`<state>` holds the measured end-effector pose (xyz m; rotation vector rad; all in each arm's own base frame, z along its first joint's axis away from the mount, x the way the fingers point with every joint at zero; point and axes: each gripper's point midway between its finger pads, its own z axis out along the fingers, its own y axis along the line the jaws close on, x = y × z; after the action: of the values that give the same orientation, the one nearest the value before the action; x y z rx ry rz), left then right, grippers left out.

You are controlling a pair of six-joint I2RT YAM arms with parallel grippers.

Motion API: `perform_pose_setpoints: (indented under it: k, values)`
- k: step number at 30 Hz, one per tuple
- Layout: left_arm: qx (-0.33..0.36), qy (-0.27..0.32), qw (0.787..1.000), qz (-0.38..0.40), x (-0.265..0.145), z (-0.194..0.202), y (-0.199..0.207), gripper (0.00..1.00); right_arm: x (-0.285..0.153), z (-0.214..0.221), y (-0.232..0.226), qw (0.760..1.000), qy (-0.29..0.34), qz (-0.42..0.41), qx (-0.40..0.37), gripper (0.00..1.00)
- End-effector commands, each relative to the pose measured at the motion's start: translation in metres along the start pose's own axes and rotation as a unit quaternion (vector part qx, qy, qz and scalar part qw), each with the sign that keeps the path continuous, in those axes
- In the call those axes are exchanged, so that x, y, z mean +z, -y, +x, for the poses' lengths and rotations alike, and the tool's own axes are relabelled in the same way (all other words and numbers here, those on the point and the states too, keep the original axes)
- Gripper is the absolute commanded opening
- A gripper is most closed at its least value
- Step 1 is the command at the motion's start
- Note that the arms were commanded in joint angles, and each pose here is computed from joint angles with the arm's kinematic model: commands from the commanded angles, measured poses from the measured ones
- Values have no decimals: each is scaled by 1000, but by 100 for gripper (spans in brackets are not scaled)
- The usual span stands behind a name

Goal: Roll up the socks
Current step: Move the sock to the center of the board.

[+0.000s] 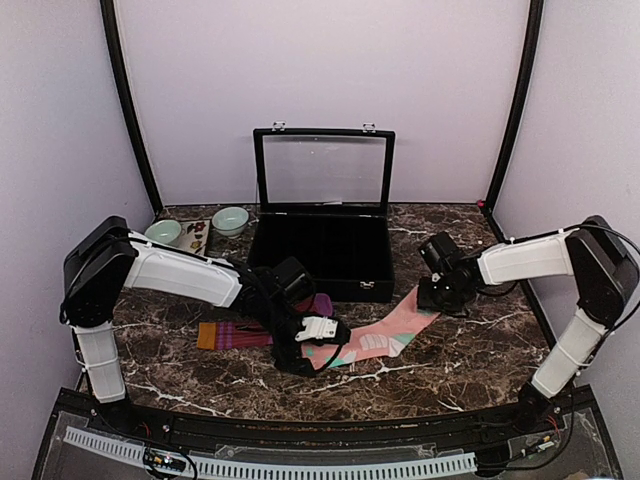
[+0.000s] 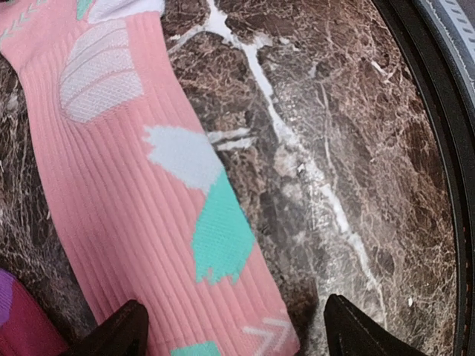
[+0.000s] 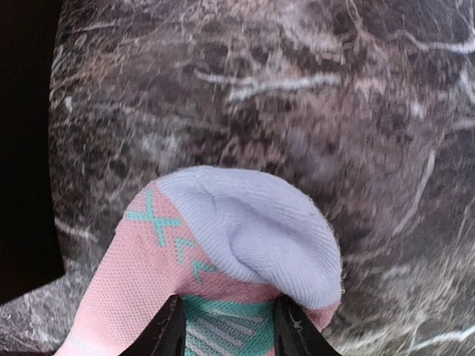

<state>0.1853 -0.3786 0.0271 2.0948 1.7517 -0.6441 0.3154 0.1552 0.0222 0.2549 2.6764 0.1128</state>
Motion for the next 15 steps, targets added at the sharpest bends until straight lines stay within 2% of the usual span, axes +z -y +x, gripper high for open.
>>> perform_pose_setpoints:
  k: [1, 7, 12, 15]
  values:
    - [9, 21, 1000, 8, 2, -12, 4, 84, 11, -13, 8, 1000, -3, 17, -24, 40]
    - [2, 43, 999, 26, -4, -27, 7, 82, 19, -35, -1, 999, 9, 14, -46, 40]
    - [-6, 41, 996, 76, -23, -35, 25, 91, 26, -57, -15, 997, 22, 7, -70, 41]
    - [-19, 50, 994, 97, -45, -37, 34, 93, 28, -73, -21, 996, 37, 7, -82, 41]
